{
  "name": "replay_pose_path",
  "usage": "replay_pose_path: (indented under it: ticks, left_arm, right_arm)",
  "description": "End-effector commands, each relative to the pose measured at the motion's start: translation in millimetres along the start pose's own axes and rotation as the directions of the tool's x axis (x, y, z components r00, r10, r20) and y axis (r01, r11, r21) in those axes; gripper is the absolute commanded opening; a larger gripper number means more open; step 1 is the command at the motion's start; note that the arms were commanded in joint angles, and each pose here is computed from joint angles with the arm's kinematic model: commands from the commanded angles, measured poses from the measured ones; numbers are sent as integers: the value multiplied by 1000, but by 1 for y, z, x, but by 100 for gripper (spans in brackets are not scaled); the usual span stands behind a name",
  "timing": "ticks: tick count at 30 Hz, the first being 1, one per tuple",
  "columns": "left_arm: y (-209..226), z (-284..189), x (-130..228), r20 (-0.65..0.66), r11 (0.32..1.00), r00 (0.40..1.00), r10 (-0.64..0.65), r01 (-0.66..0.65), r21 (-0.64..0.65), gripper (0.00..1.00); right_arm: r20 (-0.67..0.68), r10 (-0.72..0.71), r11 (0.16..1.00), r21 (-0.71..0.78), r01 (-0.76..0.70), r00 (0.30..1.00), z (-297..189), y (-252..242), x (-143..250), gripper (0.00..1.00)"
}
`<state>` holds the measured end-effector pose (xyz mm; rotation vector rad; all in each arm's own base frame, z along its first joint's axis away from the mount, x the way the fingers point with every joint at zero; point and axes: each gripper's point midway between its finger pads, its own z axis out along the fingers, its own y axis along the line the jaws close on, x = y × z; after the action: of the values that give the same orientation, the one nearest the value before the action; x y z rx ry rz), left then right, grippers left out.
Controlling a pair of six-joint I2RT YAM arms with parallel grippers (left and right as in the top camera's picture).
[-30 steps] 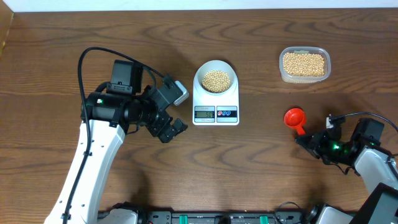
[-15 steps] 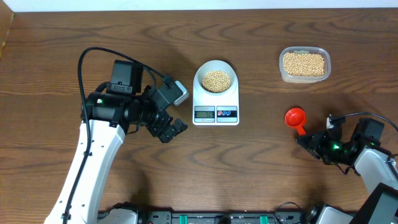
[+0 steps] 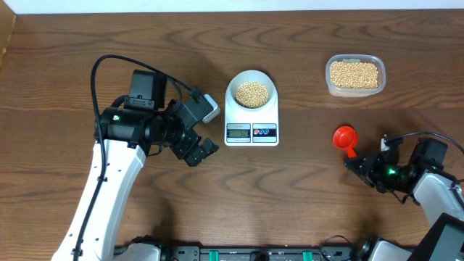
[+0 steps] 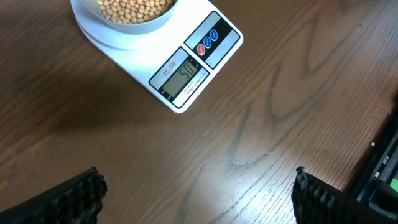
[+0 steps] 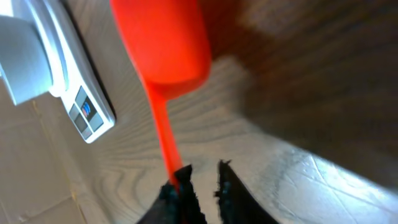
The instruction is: Scoop item into bowl and weigh 50g on scale
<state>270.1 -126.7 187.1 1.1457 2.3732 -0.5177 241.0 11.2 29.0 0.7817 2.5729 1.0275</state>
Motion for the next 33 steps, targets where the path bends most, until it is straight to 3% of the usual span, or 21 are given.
replay_pose_path:
  ticks: [1,8,12,15,17,33]
  left_arm:
    - [1,-7,-3,11,1000,1000,20,-19,-22,98]
    - [1,-7,-3,11,1000,1000,20,-19,-22,98]
    - [1,-7,-3,11,1000,1000,20,-19,-22,98]
    - [1,-7,-3,11,1000,1000,20,-19,-22,98]
    - [1,-7,-3,11,1000,1000,20,-19,-22,98]
    - [1,-7,-3,11,1000,1000,20,-19,-22,98]
  right_arm:
    - [5,23,998,62,-23,1000,0,-13,2,22]
    - [46,10,974,227,-20,999,-4,-41,-5,41]
    - [66,-20,972,233,4,998,-5,-41,-12,54]
    - [81,-43,973,231,23,996,-5,-40,-17,76]
    - [82,-81,971,232,60,993,-5,-39,-19,99]
    - [172,-265,928,311,203,949,-8,-37,-55,99]
